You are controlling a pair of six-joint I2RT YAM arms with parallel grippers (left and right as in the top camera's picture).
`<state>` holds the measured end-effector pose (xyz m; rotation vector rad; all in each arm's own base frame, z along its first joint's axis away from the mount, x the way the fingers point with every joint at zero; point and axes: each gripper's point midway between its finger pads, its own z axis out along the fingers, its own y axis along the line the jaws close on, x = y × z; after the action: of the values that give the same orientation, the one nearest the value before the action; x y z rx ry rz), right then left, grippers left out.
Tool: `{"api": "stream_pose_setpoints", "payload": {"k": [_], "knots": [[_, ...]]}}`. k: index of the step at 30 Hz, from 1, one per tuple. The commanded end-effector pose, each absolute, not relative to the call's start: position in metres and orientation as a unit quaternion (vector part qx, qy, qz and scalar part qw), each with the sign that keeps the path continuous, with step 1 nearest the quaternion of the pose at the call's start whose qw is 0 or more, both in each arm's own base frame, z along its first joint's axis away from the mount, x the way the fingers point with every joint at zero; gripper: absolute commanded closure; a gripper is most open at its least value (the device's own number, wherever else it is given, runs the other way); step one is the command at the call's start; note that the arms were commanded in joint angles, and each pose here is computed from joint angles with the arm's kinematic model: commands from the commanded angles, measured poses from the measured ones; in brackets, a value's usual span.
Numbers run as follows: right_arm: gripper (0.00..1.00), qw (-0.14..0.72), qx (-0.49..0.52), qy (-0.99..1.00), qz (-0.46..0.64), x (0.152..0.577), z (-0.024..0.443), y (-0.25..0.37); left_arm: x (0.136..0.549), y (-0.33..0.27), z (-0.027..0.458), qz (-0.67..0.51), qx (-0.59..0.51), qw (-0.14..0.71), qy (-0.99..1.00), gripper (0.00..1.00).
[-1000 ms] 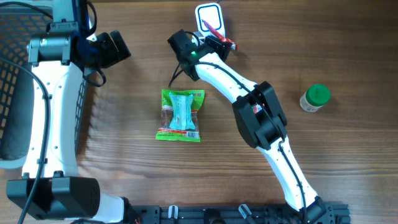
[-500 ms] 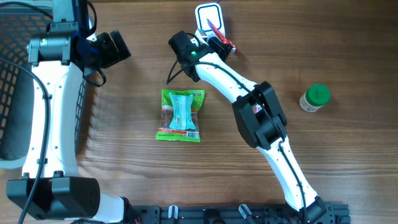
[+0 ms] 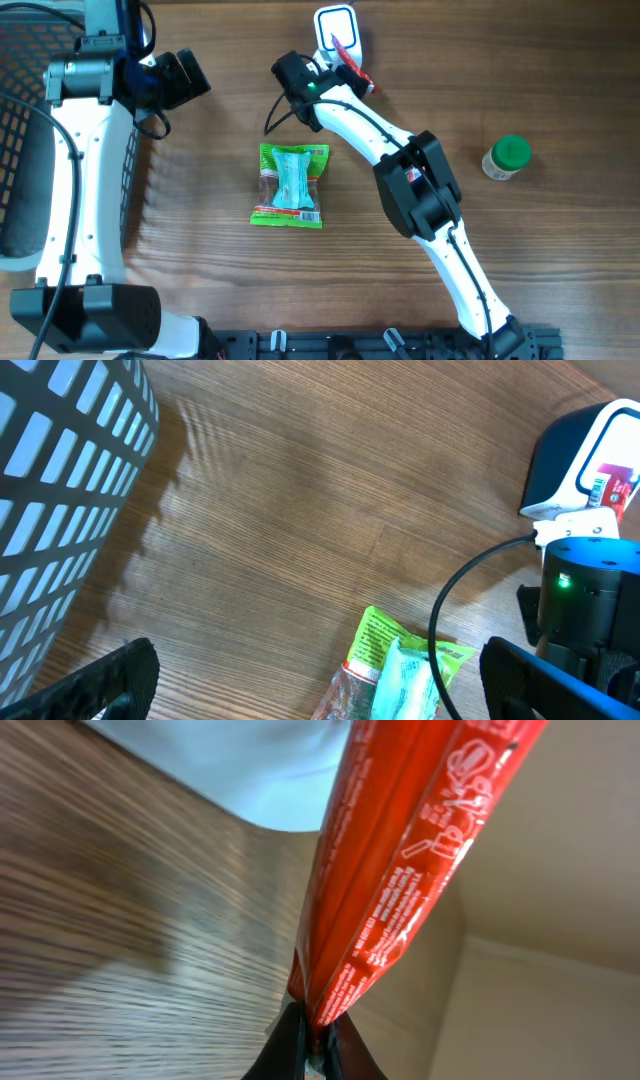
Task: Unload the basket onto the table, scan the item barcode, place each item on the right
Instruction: 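Hold the stick packet in front of the scanner window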
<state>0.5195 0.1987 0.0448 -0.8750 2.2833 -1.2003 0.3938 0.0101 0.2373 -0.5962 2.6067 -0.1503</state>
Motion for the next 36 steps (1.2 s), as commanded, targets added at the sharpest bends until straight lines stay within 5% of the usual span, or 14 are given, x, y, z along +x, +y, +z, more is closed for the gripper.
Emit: {"api": "stream_pose_setpoints", "payload": {"k": [1,8,17,36], "knots": [[0.96,0.208,-0.305,0.838,-0.403,0.518,0.025,0.205,0.394,0.012,0.237,-0.049,-0.211,0.231,0.949,0.0],[0.96,0.221,-0.268,0.85,-0.396,0.519,0.025,0.201,0.394,0.012,0.237,-0.05,-0.211,0.23,0.949,0.0],[0.96,0.239,-0.237,0.777,-0.533,0.54,0.075,0.165,0.394,0.012,0.237,-0.05,-0.211,0.23,0.949,0.0],[0.96,0.199,-0.335,0.84,-0.378,0.53,0.018,0.201,0.394,0.012,0.237,-0.05,-0.211,0.231,0.949,0.0]]}}
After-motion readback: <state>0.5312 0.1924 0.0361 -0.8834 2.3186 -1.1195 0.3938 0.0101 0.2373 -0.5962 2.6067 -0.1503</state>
